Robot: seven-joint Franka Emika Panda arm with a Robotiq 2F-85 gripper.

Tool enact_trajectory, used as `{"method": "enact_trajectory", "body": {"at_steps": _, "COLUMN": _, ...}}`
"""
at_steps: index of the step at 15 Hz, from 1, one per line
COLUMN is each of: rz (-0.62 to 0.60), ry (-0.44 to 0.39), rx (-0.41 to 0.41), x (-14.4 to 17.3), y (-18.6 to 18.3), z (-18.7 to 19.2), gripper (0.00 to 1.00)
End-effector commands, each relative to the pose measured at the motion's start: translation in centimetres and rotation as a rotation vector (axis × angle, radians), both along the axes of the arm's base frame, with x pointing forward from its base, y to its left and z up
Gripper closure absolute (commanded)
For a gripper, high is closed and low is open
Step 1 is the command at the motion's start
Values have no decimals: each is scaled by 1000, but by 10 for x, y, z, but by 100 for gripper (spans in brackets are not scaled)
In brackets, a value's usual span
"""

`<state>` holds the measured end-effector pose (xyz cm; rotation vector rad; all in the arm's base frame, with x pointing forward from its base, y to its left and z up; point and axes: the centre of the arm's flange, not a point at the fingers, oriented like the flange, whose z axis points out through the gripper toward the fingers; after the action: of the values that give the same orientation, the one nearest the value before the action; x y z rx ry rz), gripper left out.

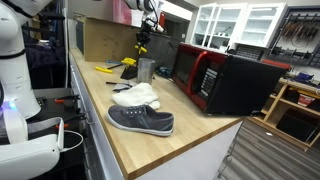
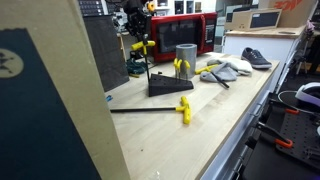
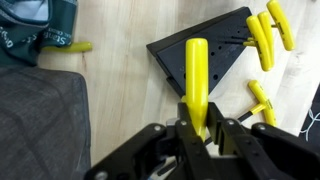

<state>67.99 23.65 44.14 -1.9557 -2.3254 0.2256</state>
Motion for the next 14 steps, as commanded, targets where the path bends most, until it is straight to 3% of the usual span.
{"method": "enact_trajectory", "body": {"at_steps": 1, "rz": 25, "ry": -28, "rx": -56, "x": -2, "y": -8, "z": 38, "gripper": 94}}
{"method": "enact_trajectory", "body": {"at_steps": 4, "rz": 9, "ry": -115, "rx": -69, "x": -2, "y": -10, "z": 58, "gripper": 94}}
{"method": "enact_trajectory", "body": {"at_steps": 10, "rz": 5, "ry": -147, "rx": 40, "x": -15, "y": -34, "z": 116, "gripper": 94}}
{"method": "enact_trajectory", "body": {"at_steps": 14, "rz": -18, "ry": -154, "rx": 170, "x": -26, "y": -66, "z": 147, "gripper": 94}}
